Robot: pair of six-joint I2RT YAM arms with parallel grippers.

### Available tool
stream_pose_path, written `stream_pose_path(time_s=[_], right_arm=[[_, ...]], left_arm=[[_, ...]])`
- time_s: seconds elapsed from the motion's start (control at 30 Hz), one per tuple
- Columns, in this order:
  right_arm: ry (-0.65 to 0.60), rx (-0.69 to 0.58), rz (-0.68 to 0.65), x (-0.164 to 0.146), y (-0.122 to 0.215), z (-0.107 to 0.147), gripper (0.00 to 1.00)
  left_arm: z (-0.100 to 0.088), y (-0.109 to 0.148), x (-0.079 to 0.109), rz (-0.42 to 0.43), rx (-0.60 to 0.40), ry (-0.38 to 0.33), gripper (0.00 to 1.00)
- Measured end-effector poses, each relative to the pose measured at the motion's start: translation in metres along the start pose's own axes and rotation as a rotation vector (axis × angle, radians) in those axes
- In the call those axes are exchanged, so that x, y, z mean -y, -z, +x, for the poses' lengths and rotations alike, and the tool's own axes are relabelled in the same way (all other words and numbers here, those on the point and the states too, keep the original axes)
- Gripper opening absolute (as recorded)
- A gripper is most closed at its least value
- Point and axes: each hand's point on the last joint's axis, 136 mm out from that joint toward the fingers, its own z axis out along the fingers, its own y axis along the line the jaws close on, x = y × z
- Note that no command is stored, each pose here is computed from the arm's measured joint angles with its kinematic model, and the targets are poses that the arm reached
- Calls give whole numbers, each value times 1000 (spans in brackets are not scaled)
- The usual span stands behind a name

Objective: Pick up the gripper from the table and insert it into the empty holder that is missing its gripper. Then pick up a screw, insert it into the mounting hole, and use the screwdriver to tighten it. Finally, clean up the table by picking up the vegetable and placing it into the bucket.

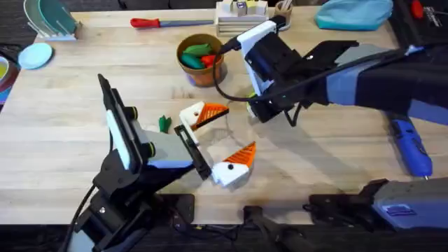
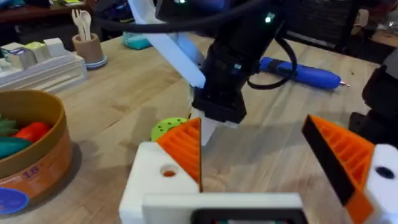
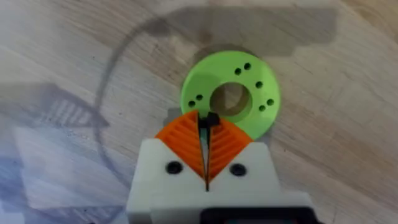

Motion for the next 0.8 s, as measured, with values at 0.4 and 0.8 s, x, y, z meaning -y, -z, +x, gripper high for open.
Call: stream_pose_path(time_s=[0.4, 0.8], right_arm=[[3, -31, -3, -1, 14, -4, 7], [6, 237, -156, -23, 111, -74, 7]], left_arm=[[0, 0, 0, 1, 0, 0, 993], [0, 0, 0, 2, 0, 0, 993]])
